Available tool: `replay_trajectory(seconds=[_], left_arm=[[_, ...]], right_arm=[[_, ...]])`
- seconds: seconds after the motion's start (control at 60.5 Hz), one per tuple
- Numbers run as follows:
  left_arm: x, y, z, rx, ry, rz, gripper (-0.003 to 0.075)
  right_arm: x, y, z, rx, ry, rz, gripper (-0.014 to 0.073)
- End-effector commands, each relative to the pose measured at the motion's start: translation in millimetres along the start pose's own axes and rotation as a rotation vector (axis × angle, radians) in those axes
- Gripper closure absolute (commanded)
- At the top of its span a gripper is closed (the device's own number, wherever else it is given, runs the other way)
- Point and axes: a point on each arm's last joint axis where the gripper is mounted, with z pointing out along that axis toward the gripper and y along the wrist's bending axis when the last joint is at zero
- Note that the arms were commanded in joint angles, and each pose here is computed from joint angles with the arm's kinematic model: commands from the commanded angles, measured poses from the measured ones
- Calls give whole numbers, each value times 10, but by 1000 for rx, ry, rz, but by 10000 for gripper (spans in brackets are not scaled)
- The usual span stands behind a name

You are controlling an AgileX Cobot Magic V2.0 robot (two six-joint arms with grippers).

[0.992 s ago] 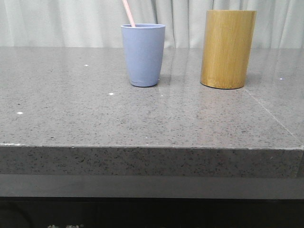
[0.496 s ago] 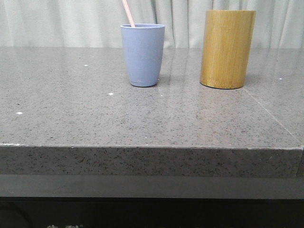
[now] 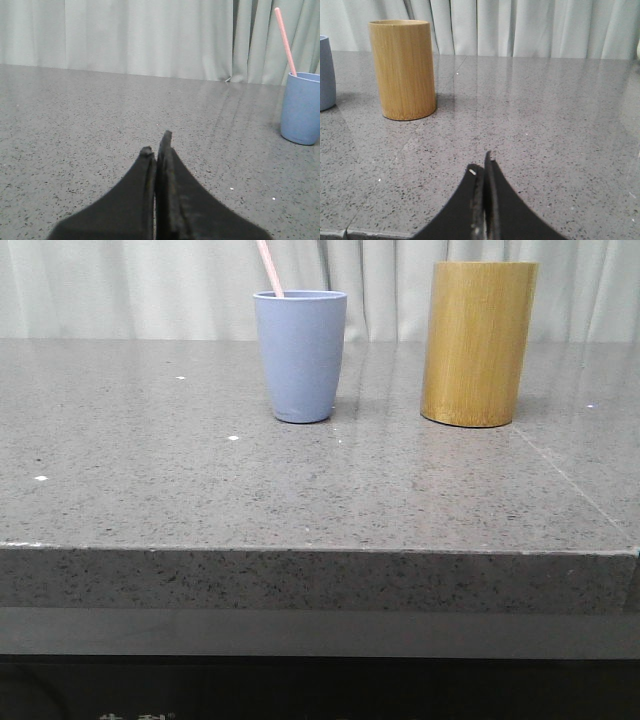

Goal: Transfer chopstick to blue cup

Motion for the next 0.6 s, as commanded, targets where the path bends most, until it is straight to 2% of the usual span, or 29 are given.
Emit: replay_trajectory(seconds=[0.0,0.281,0.579], left_arm=[[-60,-4,-20,10,-97,-6,739],[-60,-4,-20,10,-97,-6,739],[-60,-4,-20,10,-97,-6,739]], right_arm=[[-110,-13,-24,17,-117,-12,663],[-121,-13,-26,19,-129,-36,663],[-140,-25,-30,43,-151,4,663]])
